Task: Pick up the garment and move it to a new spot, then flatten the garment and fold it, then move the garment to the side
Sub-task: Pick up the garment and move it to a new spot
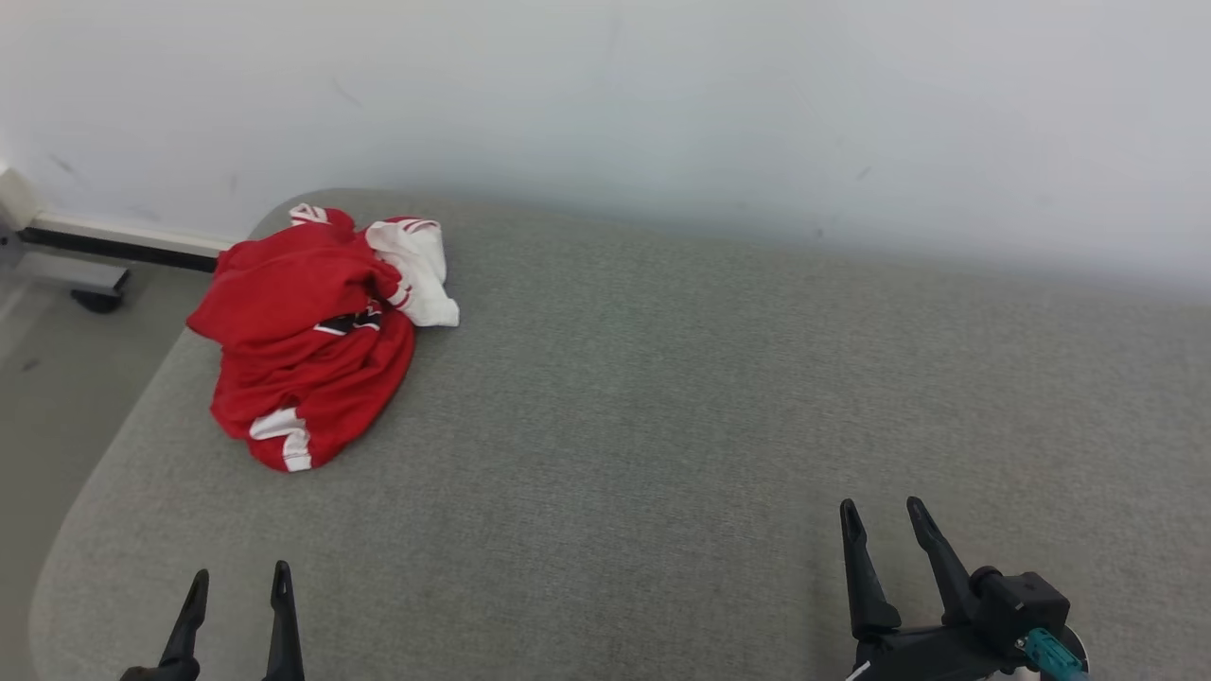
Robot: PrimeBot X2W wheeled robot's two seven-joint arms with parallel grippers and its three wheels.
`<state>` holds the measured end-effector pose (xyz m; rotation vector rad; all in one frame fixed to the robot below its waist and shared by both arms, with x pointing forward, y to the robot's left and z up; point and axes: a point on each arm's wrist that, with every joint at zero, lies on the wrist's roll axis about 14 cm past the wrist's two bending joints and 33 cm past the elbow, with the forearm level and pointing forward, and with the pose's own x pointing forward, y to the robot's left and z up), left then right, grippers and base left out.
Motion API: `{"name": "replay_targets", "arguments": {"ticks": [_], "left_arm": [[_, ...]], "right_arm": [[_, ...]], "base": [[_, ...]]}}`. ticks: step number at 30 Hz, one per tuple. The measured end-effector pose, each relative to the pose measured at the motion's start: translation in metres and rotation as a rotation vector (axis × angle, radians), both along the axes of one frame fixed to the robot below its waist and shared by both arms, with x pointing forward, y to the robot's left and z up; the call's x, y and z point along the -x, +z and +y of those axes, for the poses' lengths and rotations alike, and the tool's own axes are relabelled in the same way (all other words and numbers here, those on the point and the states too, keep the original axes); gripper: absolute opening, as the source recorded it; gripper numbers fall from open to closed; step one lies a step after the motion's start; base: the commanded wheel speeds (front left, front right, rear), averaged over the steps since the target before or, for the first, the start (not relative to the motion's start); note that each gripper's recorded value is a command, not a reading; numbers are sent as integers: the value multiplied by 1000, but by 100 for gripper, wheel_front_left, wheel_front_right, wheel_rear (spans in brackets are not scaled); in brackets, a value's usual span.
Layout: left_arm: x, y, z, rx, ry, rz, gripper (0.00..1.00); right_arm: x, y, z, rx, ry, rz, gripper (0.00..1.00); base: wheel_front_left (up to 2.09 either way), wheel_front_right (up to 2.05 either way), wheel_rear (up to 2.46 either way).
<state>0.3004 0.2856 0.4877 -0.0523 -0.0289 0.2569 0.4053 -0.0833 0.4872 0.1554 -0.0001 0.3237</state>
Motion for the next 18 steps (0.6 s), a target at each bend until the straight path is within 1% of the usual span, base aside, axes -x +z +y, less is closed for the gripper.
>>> {"name": "replay_targets", "arguments": {"ticks": [7, 18], "left_arm": [[32, -2, 29, 3, 118, 7, 100], [86, -8, 60, 18, 292, 23, 100]], "right_arm": [[-7, -3, 40, 0, 107, 8, 100], [-8, -6, 99, 11, 269, 12, 100]], "base": [[0, 0, 0], [0, 0, 0]]}}
